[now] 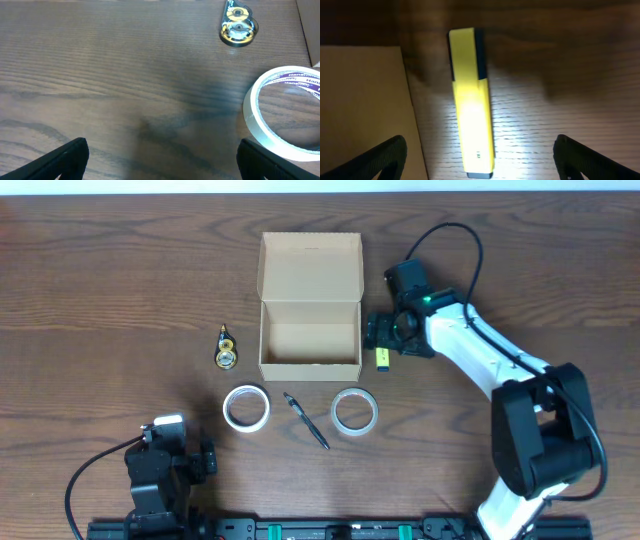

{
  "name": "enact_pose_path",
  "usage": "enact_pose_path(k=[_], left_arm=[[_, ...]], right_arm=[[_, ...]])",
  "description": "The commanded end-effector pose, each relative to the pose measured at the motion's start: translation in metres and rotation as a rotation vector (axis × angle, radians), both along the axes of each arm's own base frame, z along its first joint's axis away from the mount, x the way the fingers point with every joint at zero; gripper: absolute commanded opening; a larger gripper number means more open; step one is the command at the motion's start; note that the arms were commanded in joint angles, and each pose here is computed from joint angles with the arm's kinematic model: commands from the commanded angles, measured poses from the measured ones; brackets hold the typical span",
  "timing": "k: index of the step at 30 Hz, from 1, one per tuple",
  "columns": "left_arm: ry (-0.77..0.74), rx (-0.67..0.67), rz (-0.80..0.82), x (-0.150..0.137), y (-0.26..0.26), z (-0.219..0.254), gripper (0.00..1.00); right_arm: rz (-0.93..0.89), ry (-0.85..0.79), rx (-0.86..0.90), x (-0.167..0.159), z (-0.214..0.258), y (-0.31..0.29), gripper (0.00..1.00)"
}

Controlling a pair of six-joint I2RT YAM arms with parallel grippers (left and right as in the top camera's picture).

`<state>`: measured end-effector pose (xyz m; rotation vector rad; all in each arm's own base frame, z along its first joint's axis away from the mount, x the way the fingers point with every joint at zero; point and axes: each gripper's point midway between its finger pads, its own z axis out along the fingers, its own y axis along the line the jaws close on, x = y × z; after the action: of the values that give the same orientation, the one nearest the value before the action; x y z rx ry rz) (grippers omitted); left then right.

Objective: Pack container
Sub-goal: 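Reach the right gripper to the yellow highlighter and grasp it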

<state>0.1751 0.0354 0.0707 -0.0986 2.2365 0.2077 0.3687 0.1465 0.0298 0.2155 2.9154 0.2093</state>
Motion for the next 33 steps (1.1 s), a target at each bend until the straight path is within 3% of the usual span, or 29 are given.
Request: enact_pose_path(k=[1, 13, 16, 33], left_arm=[[0.042, -0.005, 0.024, -0.006, 0.002, -0.014, 0.96], [0.042, -0.005, 0.024, -0.006, 0.002, -0.014, 0.95], [0.042, -0.005, 0.024, -0.006, 0.002, -0.014, 0.95], [0.042, -0.005, 0.024, -0.006, 0.002, -0.014, 0.95]], right_arm=[[-0.011, -0.009, -0.019, 0.005, -0.003, 0.003, 0.9], [-0.012, 0.053, -0.055, 0.0, -0.033, -0.001, 0.83], [-0.013, 0.057, -0.057, 0.0, -0.035, -0.002, 0.77], [-0.016, 0.049, -0.074, 0.002, -0.035, -0.004, 0.11]])
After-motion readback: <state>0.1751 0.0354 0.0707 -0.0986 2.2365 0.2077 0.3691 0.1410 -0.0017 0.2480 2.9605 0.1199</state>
